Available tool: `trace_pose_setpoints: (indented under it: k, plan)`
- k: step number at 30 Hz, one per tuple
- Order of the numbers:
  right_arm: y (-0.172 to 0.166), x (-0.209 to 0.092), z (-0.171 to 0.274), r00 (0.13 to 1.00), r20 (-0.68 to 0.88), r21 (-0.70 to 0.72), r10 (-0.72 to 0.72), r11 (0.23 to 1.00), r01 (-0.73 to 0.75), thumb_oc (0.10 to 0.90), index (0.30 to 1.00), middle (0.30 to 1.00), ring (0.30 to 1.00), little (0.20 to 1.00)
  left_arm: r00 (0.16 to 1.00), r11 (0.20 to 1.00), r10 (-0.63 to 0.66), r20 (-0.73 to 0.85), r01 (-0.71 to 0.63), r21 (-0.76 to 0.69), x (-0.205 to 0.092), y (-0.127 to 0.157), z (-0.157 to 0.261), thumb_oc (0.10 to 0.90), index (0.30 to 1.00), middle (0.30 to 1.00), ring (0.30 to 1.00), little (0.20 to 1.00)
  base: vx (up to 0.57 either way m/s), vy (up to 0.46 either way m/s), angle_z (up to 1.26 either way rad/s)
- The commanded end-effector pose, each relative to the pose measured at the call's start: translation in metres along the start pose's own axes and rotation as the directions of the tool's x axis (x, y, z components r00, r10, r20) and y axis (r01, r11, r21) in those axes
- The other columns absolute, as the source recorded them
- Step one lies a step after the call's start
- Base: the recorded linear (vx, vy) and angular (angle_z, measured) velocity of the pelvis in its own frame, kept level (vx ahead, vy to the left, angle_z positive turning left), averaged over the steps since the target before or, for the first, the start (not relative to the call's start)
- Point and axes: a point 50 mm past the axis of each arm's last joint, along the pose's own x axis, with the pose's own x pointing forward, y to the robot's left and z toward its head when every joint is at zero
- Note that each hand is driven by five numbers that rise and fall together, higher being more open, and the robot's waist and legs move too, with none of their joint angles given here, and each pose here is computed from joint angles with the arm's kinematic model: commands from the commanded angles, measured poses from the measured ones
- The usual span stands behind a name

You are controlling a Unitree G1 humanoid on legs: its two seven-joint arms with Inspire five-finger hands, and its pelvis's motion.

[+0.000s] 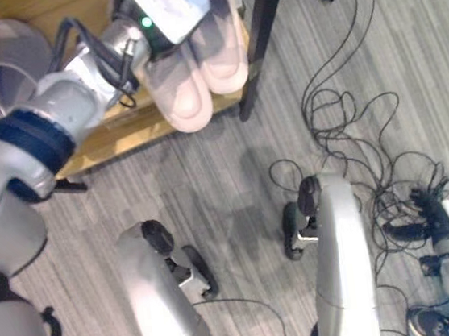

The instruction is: Arrange the slippers neatly on the shoe rack.

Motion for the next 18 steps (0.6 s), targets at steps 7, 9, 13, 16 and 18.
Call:
trace_pose_setpoints:
  k: [7, 9, 13, 16, 18]
  plan:
    - [-0.009, 0.002, 0.030, 0.982, 0.167, 0.094, -0.088, 0.993, 0.073, 0.800, 0.900, 0.900, 0.900, 0.900, 0.908, 0.945, 0.305, -0.287, -0.251, 0.211, 0.028, 0.107, -0.101, 0.800, 0.900, 0.900, 0.900, 0.900, 0.00, 0.010, -0.03]
    - [-0.006, 0.002, 0.031, 0.982, 0.170, 0.093, -0.076, 0.994, 0.061, 0.800, 0.900, 0.900, 0.900, 0.900, 0.904, 0.945, 0.307, -0.299, -0.252, 0.210, 0.028, 0.109, -0.104, 0.800, 0.900, 0.900, 0.900, 0.900, -0.01, -0.001, -0.02]
    - [-0.004, -0.006, 0.022, 0.987, 0.149, 0.092, -0.060, 0.995, 0.047, 0.800, 0.900, 0.900, 0.900, 0.900, 0.896, 0.947, 0.306, -0.323, -0.252, 0.198, 0.025, 0.110, -0.111, 0.800, 0.900, 0.900, 0.900, 0.900, -0.01, -0.003, 0.00]
    - [0.002, -0.008, 0.018, 0.990, 0.134, 0.092, -0.038, 0.995, 0.026, 0.800, 0.900, 0.900, 0.900, 0.900, 0.891, 0.948, 0.308, -0.334, -0.257, 0.190, 0.024, 0.111, -0.112, 0.800, 0.900, 0.900, 0.900, 0.900, -0.01, -0.008, 0.01]
    - [0.003, -0.008, 0.017, 0.991, 0.129, 0.090, -0.032, 0.996, 0.020, 0.800, 0.900, 0.900, 0.900, 0.900, 0.892, 0.948, 0.307, -0.332, -0.256, 0.189, 0.024, 0.112, -0.112, 0.800, 0.900, 0.900, 0.900, 0.900, -0.03, -0.015, 0.04]
